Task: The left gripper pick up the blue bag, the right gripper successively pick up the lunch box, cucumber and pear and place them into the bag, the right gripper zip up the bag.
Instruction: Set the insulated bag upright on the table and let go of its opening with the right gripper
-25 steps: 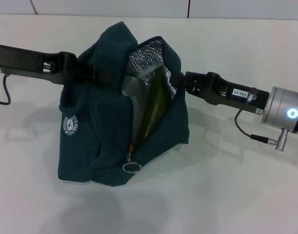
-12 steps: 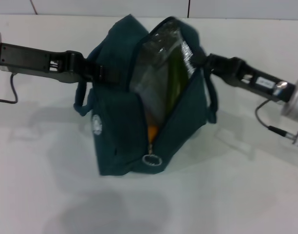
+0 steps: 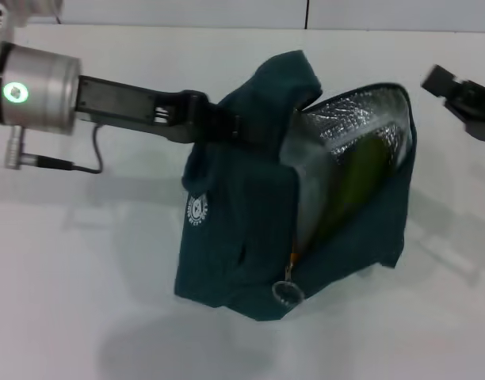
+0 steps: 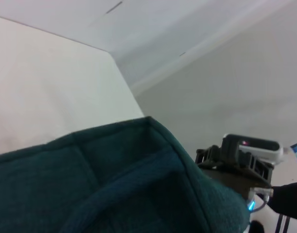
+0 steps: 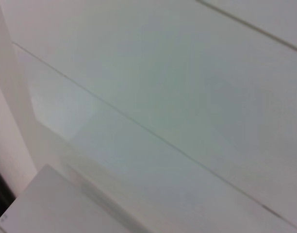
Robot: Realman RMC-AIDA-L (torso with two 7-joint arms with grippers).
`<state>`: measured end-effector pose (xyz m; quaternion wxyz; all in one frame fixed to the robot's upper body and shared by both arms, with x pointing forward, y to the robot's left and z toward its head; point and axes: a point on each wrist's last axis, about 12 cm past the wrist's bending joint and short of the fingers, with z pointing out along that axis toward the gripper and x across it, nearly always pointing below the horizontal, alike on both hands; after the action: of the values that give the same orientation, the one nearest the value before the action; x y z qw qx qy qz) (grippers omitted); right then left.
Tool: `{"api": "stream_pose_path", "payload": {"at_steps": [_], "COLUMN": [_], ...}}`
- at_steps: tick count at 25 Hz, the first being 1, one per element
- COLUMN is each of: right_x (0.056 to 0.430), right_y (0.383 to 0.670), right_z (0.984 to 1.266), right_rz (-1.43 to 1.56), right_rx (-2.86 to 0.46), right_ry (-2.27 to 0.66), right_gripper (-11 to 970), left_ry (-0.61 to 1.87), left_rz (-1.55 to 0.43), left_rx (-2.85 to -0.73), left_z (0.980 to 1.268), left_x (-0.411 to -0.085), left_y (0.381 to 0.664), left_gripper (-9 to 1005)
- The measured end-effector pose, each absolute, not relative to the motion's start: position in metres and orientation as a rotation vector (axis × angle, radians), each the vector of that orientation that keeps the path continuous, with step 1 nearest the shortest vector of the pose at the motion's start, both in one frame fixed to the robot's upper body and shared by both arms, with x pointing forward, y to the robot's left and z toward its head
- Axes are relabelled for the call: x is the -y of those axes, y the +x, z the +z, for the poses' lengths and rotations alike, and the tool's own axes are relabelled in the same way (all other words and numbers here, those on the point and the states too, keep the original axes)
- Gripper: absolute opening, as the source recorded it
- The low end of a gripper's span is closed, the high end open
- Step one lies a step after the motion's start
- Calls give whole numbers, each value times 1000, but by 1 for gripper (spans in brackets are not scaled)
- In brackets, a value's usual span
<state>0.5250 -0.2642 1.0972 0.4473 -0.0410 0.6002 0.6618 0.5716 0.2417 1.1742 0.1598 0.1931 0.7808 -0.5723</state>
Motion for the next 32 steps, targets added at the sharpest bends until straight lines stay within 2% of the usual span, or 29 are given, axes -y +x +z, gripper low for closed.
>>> {"api": "stream_pose_path", "payload": {"at_steps": [6, 14, 18, 23, 25, 32], "right_x": [284, 305, 315, 308, 297, 254], "right_y": [512, 499, 485, 481, 484, 500], "right_z": [1090, 1086, 1079, 1068, 1060, 1051], "right_rz": [1603, 1629, 1662, 1720, 1743, 1820], "right_rx": [-1508, -1526, -1511, -1596, -1665, -1831], "right_ry": [-63, 28, 123, 208, 245, 225], "right_gripper": [-1, 6, 130, 309, 383, 534], "left_ry": [555, 539, 527, 527, 530, 535], "left_rz": [-1645, -1630, -1624, -1621, -1621, -1624], "left_rx": [-2234, -2242, -2247, -2249, -2249, -2251], "left_z": [1166, 1165, 1164, 1164, 1164, 1164], "left_x": [-224, -227, -231, -233, -232, -232], "left_y": [577, 577, 576, 576, 576, 575], "left_gripper": [40, 40, 40, 40, 40, 40]}}
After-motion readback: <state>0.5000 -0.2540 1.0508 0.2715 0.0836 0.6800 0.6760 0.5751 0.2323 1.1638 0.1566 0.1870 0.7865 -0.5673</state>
